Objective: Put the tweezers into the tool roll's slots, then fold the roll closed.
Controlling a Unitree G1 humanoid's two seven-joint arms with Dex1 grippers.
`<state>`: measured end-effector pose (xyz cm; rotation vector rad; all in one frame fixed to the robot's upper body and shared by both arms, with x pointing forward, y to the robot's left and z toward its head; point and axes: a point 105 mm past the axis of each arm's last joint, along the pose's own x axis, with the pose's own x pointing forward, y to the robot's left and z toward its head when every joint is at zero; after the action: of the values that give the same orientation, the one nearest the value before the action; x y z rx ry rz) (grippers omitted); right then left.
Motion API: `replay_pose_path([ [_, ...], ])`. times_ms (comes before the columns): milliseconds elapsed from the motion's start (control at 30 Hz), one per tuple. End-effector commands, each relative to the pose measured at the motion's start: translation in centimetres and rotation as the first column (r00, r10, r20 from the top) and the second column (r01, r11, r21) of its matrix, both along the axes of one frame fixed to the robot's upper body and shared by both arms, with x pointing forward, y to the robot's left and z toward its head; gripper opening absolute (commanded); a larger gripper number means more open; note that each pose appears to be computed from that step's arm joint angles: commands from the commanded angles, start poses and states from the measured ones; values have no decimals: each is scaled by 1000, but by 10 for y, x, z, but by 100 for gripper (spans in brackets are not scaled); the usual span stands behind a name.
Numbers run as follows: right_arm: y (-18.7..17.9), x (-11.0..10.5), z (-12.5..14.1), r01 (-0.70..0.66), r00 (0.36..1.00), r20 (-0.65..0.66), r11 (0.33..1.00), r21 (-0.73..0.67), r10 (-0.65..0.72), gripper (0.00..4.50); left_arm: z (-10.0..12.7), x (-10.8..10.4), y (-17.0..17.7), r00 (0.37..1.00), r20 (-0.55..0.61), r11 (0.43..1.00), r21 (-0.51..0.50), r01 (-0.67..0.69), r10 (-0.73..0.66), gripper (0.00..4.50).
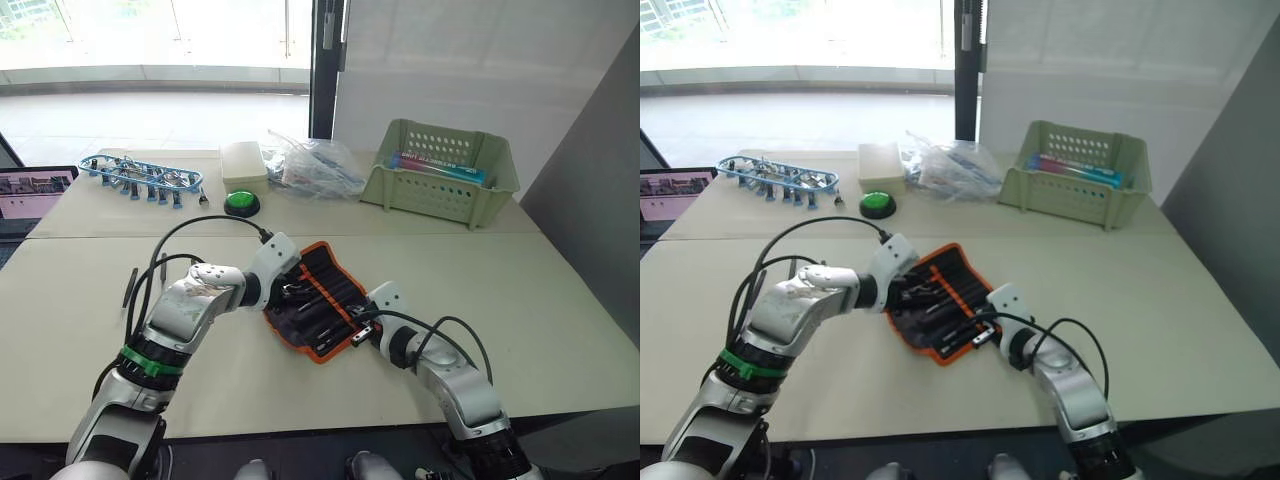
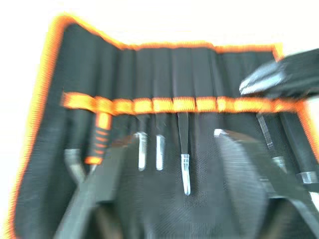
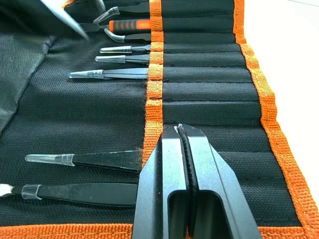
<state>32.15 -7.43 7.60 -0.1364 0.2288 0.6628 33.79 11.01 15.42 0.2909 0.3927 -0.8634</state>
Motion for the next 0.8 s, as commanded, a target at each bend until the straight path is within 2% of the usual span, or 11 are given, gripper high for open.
replay_pose_path([
  [33,-7,-8,-28,2,994,-113,999,-39,-6,0,21,-19,23,998,34,997,-51,-49,51,439],
  [167,-10,-8,-27,-6,994,-110,999,-40,1,0,11,-37,80,963,23,962,-71,-265,267,446],
  [267,-14,-7,-25,-7,995,-104,999,-38,3,0,-6,-62,131,890,31,888,-77,-453,456,446],
  [400,-16,-6,-25,-17,994,-104,999,-37,13,0,-31,-99,172,799,45,799,-79,-596,600,446],
  [533,-16,-8,-28,-41,993,-111,998,-44,36,0,-40,-138,197,677,130,689,-159,-707,725,446],
  [600,-17,-8,-28,-44,993,-112,998,-44,39,0,-42,-151,200,649,158,668,-172,-724,744,446],
  [700,-18,-7,-28,-46,993,-112,998,-47,41,0,-45,-187,201,548,110,555,-284,-782,829,446],
  [800,-18,-5,-28,-49,993,-111,998,-47,43,0,-59,-213,202,494,71,494,-270,-827,867,446],
])
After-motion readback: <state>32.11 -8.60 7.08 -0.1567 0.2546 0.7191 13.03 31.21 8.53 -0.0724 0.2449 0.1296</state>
